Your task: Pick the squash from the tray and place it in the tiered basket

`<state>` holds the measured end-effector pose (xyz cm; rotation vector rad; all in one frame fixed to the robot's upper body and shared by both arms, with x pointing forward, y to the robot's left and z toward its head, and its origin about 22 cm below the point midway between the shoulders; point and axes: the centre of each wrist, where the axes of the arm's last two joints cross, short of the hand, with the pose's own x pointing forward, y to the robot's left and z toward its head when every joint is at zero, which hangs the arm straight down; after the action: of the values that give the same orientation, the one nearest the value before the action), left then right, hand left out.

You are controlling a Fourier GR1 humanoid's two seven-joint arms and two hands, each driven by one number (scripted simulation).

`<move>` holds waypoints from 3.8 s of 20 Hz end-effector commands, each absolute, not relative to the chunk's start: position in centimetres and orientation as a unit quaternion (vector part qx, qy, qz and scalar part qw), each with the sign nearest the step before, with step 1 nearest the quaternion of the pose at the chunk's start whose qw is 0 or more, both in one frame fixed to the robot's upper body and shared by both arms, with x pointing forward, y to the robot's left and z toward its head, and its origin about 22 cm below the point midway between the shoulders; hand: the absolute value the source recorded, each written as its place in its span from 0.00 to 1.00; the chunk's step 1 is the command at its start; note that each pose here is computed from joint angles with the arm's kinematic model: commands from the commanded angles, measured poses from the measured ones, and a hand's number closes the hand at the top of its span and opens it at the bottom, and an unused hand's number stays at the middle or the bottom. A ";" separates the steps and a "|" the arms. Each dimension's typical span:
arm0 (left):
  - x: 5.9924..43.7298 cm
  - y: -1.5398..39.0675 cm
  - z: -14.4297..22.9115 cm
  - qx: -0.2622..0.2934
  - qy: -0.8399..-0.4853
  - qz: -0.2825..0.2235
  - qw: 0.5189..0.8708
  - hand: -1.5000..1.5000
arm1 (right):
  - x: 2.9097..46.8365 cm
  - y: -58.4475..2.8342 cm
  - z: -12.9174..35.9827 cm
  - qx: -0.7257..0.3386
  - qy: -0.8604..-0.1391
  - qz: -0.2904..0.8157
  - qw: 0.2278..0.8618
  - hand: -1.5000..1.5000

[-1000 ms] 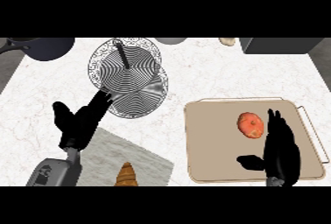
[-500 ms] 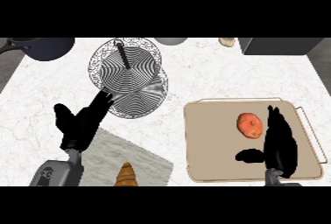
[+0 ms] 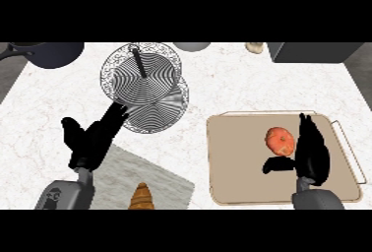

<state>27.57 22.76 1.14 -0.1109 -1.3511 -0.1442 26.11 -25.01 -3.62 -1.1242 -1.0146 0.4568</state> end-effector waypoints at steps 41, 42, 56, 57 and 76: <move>28.2 23.2 1.7 -0.053 -0.632 -0.070 0.770 0.50 | 12.2 -6.1 16.5 -0.443 -0.635 0.177 0.607 1.00; 28.2 22.6 1.9 -0.048 -0.637 -0.065 0.766 0.50 | 12.1 -5.8 16.8 -0.457 -0.636 0.180 0.595 1.00; 29.1 22.1 2.9 -0.062 -0.636 -0.081 0.765 0.50 | 18.6 -4.9 22.6 -0.482 -0.643 0.196 0.562 1.00; 28.7 21.5 2.3 -0.069 -0.638 -0.075 0.763 0.50 | 20.2 -4.6 22.8 -0.490 -0.633 0.197 0.566 1.00; 29.6 19.7 2.7 -0.077 -0.641 -0.101 0.757 0.50 | 35.1 0.7 26.5 -0.451 -0.632 0.148 0.613 1.00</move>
<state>29.16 20.65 1.84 -0.1566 -1.3577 -0.2129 32.94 -0.49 27.09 -1.0862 -1.5472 0.5082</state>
